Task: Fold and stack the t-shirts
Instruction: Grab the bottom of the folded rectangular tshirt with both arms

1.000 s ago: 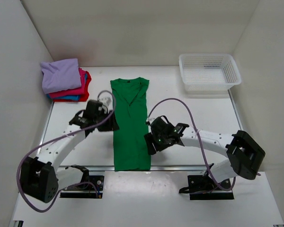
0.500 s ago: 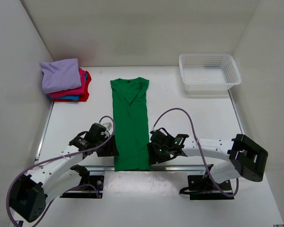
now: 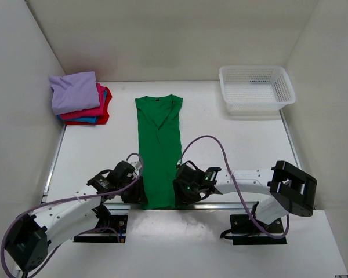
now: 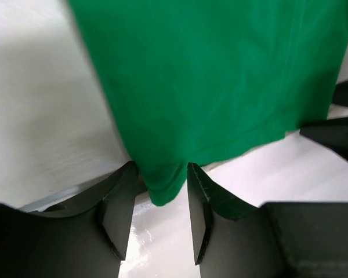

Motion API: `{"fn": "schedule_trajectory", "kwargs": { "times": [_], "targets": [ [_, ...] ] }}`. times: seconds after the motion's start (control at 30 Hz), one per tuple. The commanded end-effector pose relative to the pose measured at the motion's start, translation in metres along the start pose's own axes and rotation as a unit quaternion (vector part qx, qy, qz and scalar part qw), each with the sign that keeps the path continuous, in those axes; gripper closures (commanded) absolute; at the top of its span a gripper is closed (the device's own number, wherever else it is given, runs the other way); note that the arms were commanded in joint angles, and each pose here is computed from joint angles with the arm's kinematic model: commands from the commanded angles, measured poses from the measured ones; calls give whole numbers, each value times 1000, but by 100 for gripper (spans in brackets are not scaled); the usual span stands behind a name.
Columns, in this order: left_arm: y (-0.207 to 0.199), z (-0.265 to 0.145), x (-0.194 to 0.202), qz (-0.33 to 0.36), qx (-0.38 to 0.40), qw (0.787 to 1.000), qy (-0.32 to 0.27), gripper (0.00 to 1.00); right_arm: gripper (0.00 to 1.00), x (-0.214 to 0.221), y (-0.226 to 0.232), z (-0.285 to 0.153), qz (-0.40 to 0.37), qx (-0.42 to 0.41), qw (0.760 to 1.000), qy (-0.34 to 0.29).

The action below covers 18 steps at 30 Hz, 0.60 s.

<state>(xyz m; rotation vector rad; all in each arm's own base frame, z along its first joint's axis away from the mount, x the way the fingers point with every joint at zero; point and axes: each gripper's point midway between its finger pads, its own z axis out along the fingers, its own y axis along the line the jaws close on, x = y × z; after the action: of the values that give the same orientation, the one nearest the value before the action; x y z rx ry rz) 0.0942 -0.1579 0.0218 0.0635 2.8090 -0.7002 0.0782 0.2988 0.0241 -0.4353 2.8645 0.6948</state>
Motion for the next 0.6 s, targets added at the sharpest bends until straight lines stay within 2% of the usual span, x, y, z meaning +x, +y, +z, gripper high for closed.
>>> {"fn": "schedule_trajectory", "kwargs": {
  "times": [0.0, 0.1, 0.17, 0.2, 0.23, 0.27, 0.33, 0.4, 0.57],
  "targets": [
    [-13, 4, 8, 9, 19, 1000, 16, 50, 55, -3, 4, 2, 6, 6, 1000, -6],
    [-9, 7, 14, 11, 14, 999, 27, 53, 58, -3, 3, 2, 7, 5, 1000, -7],
    [-4, 8, 13, 7, 8, 1000, 22, 69, 64, 0, 2, 4, 7, 6, 1000, -1],
    [-4, 7, 11, 6, 10, 1000, 17, 72, 70, 0, 1, 4, 4, 7, 1000, -2],
    [-3, 6, 13, 4, 8, 1000, 22, 82, 81, -3, 3, 2, 3, 4, 1000, -6],
    [-4, 5, 11, 7, 10, 1000, 13, 91, 85, -1, 3, 2, 2, 3, 1000, -5],
    [-1, 2, 13, -3, 8, 1000, 13, 96, 95, -3, 4, 2, 1, -1, 1000, -7],
    [3, -1, 14, -7, 8, 1000, 6, 100, 100, -4, 4, 1, -2, -2, 1000, -7],
    [9, -6, 22, -20, 9, 1000, 9, 100, 100, -1, -3, -1, -1, 2, 1000, -6]
  ]
}}
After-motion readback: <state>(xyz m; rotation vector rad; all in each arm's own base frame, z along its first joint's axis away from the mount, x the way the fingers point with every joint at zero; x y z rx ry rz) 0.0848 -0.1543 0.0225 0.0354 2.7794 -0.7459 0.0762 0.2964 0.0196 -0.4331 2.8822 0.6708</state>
